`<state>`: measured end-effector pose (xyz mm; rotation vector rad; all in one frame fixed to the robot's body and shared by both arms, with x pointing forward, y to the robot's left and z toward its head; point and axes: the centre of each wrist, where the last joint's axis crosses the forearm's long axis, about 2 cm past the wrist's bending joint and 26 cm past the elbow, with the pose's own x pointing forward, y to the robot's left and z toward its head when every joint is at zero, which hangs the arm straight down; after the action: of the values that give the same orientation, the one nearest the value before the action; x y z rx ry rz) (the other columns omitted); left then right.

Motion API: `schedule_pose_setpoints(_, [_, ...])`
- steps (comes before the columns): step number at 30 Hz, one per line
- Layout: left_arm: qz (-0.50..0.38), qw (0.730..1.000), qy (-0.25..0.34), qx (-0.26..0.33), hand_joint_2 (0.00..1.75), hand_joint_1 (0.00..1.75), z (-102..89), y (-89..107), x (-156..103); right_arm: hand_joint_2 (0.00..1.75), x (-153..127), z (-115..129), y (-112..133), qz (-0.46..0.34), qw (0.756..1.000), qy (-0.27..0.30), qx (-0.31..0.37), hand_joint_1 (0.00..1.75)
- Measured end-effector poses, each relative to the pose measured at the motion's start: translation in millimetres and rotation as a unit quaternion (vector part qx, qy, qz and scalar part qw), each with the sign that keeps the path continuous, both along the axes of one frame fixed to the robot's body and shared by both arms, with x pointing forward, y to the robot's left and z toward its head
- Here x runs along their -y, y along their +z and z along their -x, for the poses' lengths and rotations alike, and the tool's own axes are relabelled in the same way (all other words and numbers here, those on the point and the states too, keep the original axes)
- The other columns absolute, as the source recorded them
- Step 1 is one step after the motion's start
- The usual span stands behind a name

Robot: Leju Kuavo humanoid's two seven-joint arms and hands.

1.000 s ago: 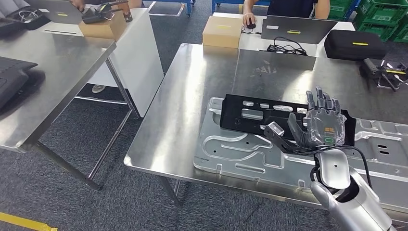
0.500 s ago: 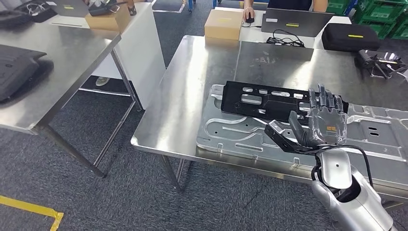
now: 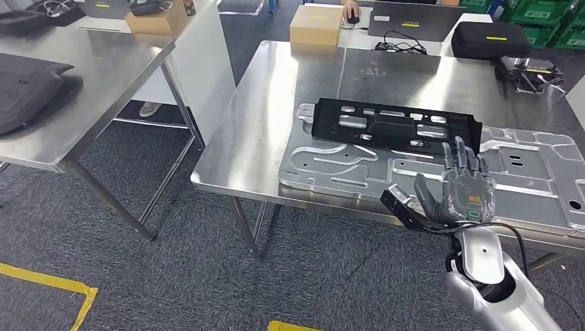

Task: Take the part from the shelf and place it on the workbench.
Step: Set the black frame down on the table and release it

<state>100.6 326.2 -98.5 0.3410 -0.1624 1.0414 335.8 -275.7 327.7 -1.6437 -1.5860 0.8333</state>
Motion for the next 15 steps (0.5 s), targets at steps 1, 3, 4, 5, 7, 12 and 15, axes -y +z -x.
schedule_pose_setpoints(1, [0.0, 1.0, 0.002, -0.002, 0.0, 0.0, 1.1, -0.2, 0, 0.0, 3, 1, -4, -0.008, 1.0, 0.0, -0.004, 0.0])
schedule_pose_setpoints(3, [0.001, 1.0, 0.005, -0.005, 0.0, 0.0, 2.9, -0.6, 0, 0.0, 8, 3, -13, -0.027, 1.0, -0.003, -0.012, 0.0])
schedule_pose_setpoints(4, [0.001, 1.0, 0.007, -0.005, 0.0, 0.0, 3.2, -0.7, 1, 0.0, 12, 4, -18, -0.037, 0.999, -0.005, -0.016, 0.0])
schedule_pose_setpoints(5, [0.002, 1.0, 0.009, -0.006, 0.0, 0.0, 3.3, -0.7, 1, 0.0, 15, 6, -24, -0.047, 0.999, -0.007, -0.022, 0.0])
schedule_pose_setpoints(7, [0.002, 1.0, 0.01, -0.007, 0.0, 0.0, 3.3, -0.7, 1, 0.0, 22, 9, -37, -0.067, 0.997, -0.013, -0.037, 0.0])
schedule_pose_setpoints(12, [0.001, 1.0, 0.011, -0.006, 0.0, 0.0, -0.5, 0.2, 1, 0.0, 43, 16, -65, -0.117, 0.991, -0.037, -0.06, 0.0])
schedule_pose_setpoints(15, [-0.001, 1.0, 0.009, -0.007, 0.0, 0.0, -1.6, 0.5, 1, 0.0, 56, 21, -85, -0.15, 0.983, -0.056, -0.085, 0.0])
